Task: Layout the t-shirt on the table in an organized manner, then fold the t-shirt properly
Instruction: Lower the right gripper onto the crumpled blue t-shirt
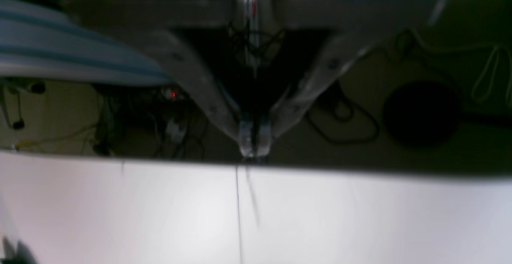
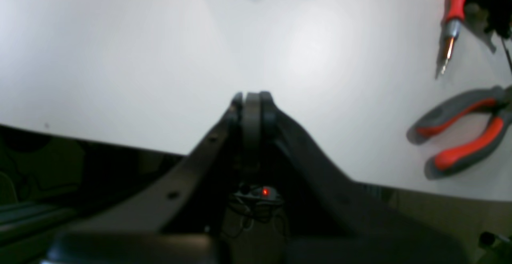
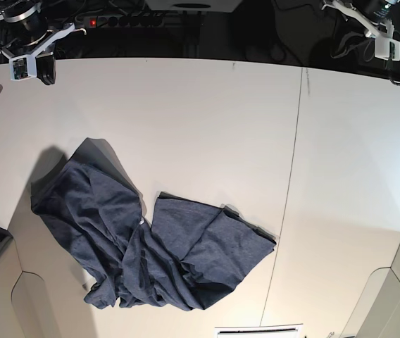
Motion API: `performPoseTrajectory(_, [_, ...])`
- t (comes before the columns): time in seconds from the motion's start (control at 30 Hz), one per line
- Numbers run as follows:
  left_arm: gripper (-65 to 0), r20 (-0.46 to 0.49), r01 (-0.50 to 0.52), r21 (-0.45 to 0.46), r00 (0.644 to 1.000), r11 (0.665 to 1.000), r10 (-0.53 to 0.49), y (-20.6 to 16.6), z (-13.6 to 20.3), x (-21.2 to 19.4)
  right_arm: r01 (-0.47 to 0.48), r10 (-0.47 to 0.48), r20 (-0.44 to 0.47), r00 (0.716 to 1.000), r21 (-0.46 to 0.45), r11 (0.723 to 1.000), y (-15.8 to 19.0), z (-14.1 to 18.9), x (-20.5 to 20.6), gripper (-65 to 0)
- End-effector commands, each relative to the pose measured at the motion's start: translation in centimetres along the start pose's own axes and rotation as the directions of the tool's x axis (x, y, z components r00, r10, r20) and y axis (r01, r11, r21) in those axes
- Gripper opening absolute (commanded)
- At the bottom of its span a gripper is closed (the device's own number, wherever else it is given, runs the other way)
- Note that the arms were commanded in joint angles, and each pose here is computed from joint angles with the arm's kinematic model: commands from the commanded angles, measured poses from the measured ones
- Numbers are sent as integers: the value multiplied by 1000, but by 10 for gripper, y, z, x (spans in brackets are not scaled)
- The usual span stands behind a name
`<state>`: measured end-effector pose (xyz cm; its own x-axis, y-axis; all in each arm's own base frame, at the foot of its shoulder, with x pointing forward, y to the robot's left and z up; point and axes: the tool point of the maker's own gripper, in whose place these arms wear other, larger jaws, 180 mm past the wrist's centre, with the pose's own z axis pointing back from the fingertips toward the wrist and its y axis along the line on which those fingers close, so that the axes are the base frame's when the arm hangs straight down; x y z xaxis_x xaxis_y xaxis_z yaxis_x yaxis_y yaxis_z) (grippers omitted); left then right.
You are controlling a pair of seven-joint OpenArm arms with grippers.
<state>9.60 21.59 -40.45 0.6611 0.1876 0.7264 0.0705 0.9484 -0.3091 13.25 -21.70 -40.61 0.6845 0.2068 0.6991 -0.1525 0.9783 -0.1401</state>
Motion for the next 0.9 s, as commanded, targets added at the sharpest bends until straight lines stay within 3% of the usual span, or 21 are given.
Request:
performPoseTrajectory(0.0, [-650,45,11,-17,999,1000,-10,-2,0,14,-14,15,46,999,-12,1000,-5,0,14,-650])
performPoseTrajectory(0.33, [-650,110,33,-30,993,999,-30,-3,-18,40,-13,16,123,992,-31,999,-12,-14,45,-650])
performPoseTrajectory(0.7, [-650,160,36,-42,987,998,-29,-5,-28,57,-12,18,143,990,-45,999,-18,-24,62,-650])
performPoseTrajectory(0.87, [-650,171,37,-44,985,998,-29,-5,-29,61,-95,112,181,977,-99,991,-26,-30,81,-650])
